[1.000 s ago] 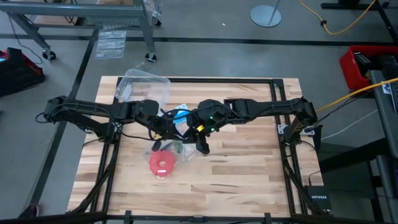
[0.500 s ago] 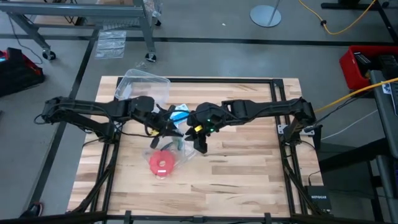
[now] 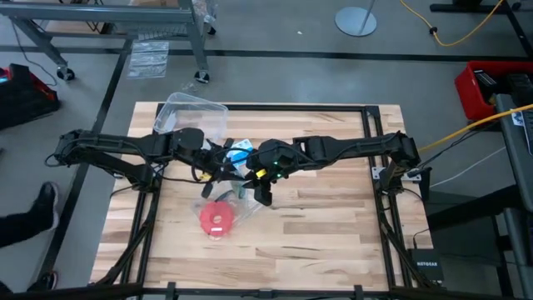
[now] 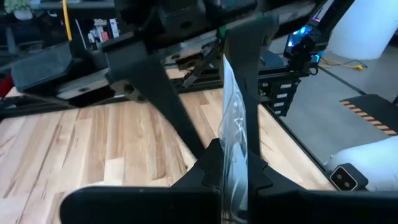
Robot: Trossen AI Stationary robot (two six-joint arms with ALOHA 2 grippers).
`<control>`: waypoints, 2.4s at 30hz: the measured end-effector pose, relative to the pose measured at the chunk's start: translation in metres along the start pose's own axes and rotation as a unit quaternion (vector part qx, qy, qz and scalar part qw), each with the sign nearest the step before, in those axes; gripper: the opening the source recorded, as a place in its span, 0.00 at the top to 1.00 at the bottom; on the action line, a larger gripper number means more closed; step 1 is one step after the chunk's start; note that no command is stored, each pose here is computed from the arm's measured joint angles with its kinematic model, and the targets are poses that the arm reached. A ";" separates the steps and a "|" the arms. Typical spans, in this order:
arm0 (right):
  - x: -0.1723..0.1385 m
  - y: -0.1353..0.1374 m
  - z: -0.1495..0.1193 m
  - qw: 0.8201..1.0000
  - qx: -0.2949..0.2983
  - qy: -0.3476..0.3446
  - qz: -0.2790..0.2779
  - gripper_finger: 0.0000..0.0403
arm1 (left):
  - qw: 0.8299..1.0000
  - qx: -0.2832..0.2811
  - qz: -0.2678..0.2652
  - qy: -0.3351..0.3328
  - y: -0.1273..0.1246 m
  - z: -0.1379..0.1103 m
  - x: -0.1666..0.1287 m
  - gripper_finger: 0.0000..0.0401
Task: Roll bandage
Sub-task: Close the transparent zip bag
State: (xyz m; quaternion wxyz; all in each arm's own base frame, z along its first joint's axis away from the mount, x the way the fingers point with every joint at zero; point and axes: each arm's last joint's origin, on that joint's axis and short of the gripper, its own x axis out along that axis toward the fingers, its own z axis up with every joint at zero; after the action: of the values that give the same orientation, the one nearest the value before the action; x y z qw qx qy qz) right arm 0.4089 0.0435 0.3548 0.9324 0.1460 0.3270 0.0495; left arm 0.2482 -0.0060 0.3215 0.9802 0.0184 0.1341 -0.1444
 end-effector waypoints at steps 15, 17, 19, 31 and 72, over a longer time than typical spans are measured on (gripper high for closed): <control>0.003 -0.001 0.000 1.000 0.000 -0.002 -0.006 0.97 | 1.000 0.002 0.008 -0.009 0.001 0.002 0.000 1.00; 0.003 -0.001 -0.001 1.000 0.000 0.000 -0.007 0.94 | 1.000 0.002 0.020 -0.008 0.001 0.002 -0.001 1.00; 0.003 -0.002 -0.001 1.000 0.001 0.005 -0.009 0.94 | 1.000 0.001 0.030 -0.007 0.002 0.002 -0.001 1.00; 0.001 -0.001 -0.001 1.000 0.003 0.003 -0.009 0.96 | 0.998 0.007 0.062 -0.016 0.003 0.005 -0.006 1.00; 0.002 -0.002 -0.001 0.999 0.029 0.002 -0.018 0.95 | 0.990 0.025 0.133 -0.034 0.004 0.014 -0.020 1.00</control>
State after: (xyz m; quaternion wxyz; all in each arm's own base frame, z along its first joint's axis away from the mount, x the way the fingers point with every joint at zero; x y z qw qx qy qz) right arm 0.4096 0.0422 0.3523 0.9277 0.1670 0.3330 0.0234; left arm 0.2347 0.0024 0.3400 0.9940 0.0553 0.0931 -0.0170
